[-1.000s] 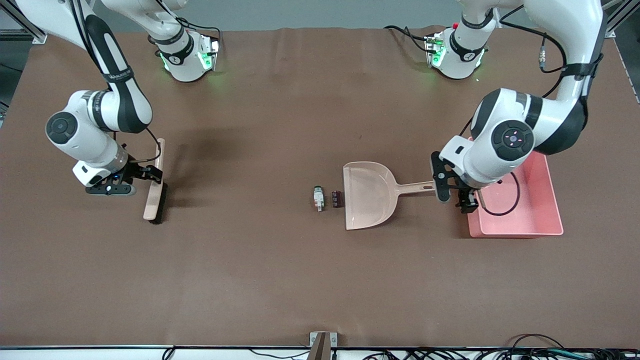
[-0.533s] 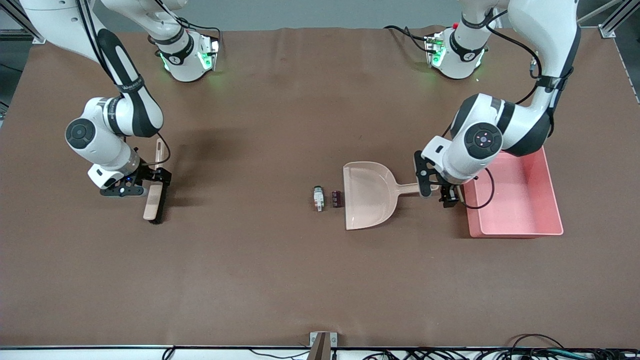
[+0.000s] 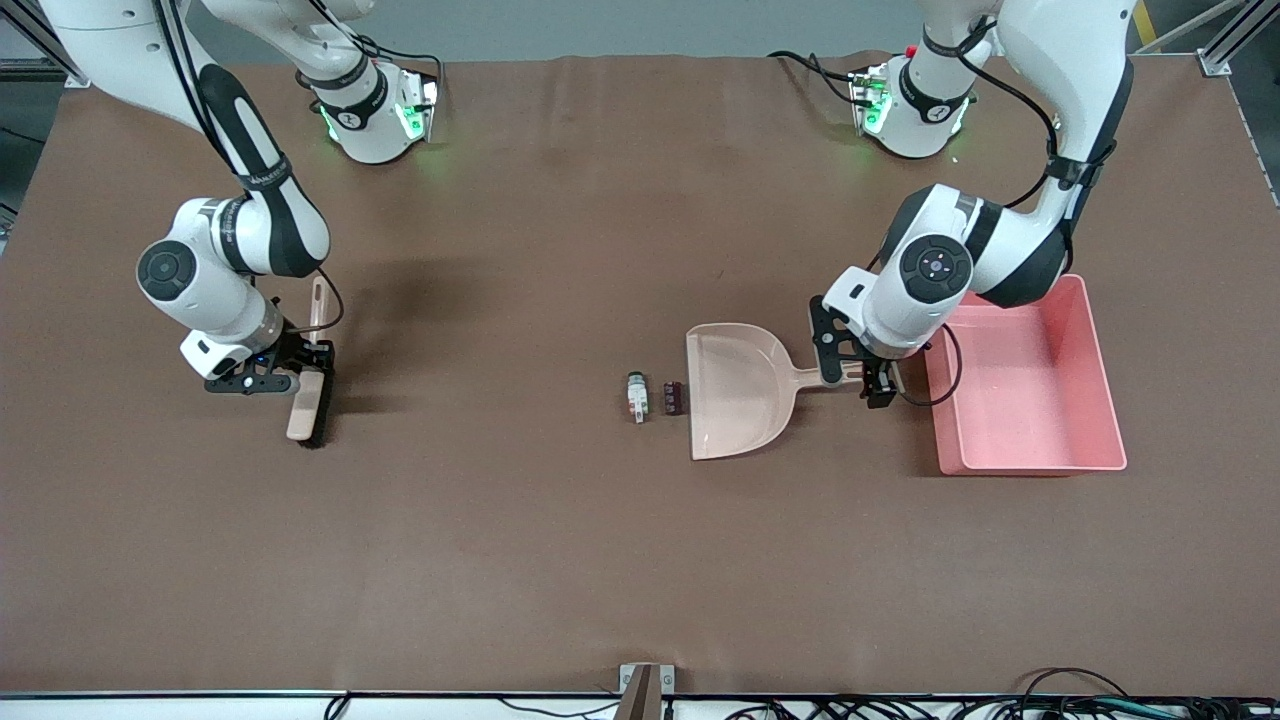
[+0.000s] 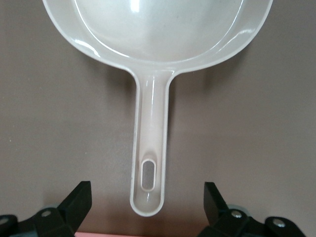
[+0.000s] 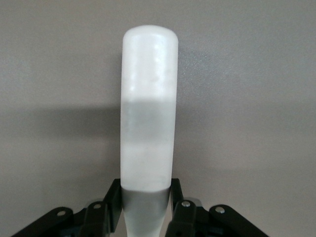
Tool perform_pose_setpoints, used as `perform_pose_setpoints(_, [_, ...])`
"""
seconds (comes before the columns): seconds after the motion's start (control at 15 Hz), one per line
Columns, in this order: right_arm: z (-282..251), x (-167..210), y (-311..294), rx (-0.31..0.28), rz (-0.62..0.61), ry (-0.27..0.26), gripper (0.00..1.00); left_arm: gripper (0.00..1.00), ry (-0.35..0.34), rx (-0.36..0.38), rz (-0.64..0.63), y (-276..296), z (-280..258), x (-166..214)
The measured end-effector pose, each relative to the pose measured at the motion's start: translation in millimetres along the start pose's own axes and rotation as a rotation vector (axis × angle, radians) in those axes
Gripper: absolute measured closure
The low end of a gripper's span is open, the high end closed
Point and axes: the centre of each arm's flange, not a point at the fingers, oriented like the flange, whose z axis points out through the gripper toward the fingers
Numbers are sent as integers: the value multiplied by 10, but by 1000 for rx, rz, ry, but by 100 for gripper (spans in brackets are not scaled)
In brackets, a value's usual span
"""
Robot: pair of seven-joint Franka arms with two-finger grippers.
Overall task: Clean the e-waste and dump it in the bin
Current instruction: 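Grasp the brush handle with the right gripper while the left grasps the dustpan, then carry the brush with the right gripper toward the components beside the dustpan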
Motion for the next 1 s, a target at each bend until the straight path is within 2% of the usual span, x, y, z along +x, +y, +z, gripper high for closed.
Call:
perform_pose_setpoints(0.33, [-20,26,-98,1,-19,2,58,0,-30,31,7,53,285,120])
perform_pose_setpoints(0.53, [-163,155,-315,3,-54,-39,58,0,-43,36,-2,128,395,288])
perform_pose_setpoints(0.87, [-517,380,-975,43,-34,-79,58,0,-30,56,3,163,328,541])
perform_pose_setpoints(1.0, [-591,368,-1393,47,-3,-75,58,0,-27,59,-2,165,321,598])
